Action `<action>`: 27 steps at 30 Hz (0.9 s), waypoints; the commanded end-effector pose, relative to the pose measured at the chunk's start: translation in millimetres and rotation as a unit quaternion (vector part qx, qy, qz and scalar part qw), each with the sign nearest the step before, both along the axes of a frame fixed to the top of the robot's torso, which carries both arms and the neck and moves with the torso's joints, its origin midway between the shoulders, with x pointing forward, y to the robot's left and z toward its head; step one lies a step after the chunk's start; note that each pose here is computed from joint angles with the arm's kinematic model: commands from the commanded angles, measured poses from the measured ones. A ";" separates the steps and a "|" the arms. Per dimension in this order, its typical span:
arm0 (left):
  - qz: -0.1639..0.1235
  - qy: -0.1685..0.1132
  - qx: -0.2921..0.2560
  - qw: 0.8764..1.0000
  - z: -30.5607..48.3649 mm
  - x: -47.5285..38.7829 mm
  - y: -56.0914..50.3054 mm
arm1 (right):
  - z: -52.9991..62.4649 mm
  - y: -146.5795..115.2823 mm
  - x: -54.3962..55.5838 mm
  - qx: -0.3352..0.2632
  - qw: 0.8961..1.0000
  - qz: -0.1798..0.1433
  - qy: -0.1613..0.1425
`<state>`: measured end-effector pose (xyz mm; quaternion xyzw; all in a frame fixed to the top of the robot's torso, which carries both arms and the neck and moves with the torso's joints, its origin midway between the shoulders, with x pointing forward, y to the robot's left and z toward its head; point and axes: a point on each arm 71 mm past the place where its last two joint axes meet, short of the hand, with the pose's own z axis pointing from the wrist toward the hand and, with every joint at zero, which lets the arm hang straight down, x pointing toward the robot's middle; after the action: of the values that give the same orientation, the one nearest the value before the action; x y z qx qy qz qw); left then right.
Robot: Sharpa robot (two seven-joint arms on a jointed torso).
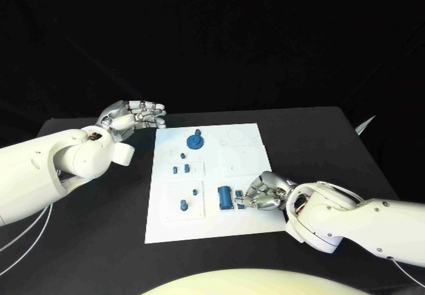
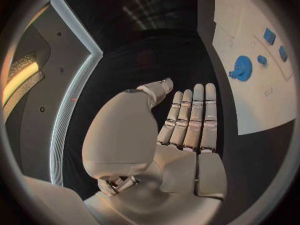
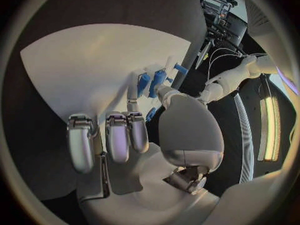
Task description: Assemble the parts on the task board
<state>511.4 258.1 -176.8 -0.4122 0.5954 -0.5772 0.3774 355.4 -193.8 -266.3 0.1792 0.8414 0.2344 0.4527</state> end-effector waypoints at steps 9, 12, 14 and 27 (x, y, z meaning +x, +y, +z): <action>-0.007 0.000 -0.004 1.000 0.5 -0.2 -1.7 | -1.6 -5.7 -2.2 -0.014 0.999 0.028 0.008; -0.007 0.000 -0.004 1.000 0.4 -0.2 -1.7 | -2.2 -6.0 -3.3 -0.016 0.999 0.038 0.014; -0.007 0.000 -0.004 1.000 0.4 -0.2 -1.8 | -2.4 -5.8 -4.1 -0.016 0.999 0.043 0.017; -0.008 0.000 -0.004 1.000 0.1 -0.1 -2.1 | -3.6 -6.2 -3.4 -0.016 0.999 0.045 0.022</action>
<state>511.5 258.3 -177.5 -0.4129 0.5965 -0.5758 0.3771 353.2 -201.5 -268.4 0.1518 0.8568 0.2338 0.4339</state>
